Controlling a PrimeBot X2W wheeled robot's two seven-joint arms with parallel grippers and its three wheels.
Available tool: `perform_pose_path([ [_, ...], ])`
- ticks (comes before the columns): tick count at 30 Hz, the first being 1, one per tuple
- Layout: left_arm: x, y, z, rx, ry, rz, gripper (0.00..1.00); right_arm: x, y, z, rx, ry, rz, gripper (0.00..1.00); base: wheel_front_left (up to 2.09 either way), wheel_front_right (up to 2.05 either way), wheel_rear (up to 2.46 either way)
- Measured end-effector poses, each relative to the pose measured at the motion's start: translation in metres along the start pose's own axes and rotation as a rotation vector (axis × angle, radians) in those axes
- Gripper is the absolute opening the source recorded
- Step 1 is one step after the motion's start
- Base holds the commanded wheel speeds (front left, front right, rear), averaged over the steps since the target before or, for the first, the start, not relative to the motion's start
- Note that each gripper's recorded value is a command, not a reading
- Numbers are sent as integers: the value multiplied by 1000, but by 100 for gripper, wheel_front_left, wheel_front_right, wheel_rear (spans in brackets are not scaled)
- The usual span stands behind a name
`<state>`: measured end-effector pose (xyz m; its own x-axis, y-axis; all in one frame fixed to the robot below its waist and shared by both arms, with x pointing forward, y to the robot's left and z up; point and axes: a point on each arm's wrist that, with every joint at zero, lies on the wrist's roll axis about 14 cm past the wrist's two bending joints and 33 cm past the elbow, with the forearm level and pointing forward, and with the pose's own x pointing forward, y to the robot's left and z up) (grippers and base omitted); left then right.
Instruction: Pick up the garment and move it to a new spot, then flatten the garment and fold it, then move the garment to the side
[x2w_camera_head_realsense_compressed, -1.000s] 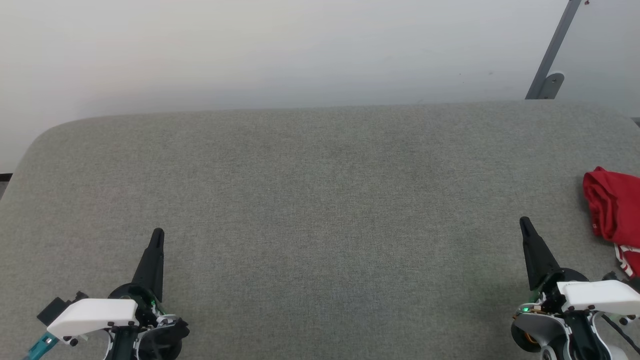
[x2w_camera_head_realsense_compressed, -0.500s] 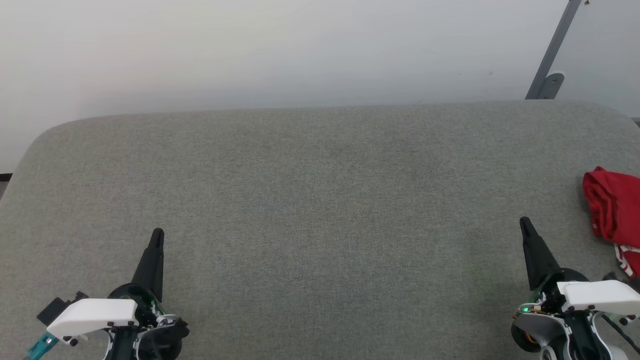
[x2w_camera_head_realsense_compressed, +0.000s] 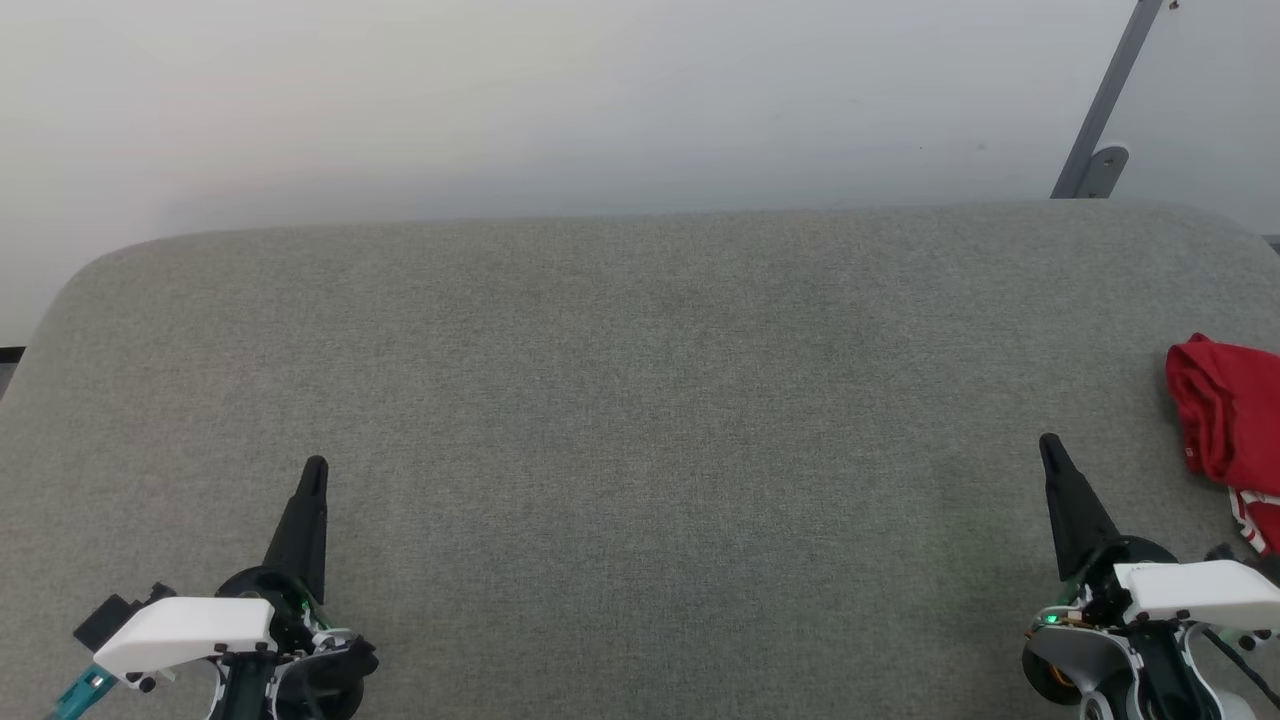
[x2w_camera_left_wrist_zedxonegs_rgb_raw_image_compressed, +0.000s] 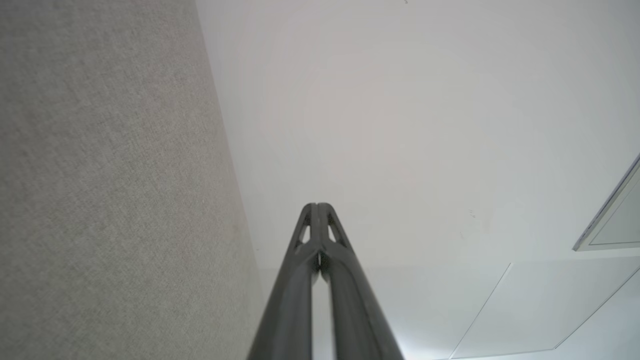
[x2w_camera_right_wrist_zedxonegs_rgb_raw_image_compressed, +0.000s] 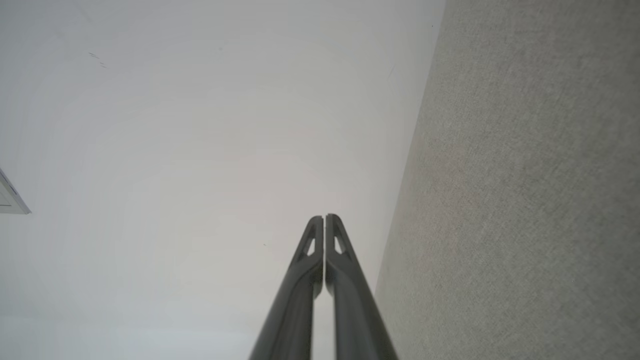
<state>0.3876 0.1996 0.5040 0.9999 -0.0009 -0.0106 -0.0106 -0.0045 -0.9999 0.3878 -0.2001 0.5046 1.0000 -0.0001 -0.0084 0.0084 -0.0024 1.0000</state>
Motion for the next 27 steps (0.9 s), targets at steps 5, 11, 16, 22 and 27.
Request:
perform_pose_path([
  [5, 0, 0, 0, 0, -1, 0, 0, 0, 0, 0, 0, 0, 0, 0, 0, 0, 0],
  [11, 0, 0, 0, 1, 0, 0, 0, 0, 0, 0, 0, -1, 0, 0, 0, 0, 0],
  [16, 0, 0, 0, 0, -1, 0, 0, 0, 0, 0, 0, 0, 1, 0, 0, 0, 0],
  [22, 0, 0, 0, 0, -1, 0, 0, 0, 0, 0, 0, 0, 0, 0, 0, 0, 0],
  [27, 0, 0, 0, 0, -1, 0, 0, 0, 0, 0, 0, 0, 1, 0, 0, 0, 0],
])
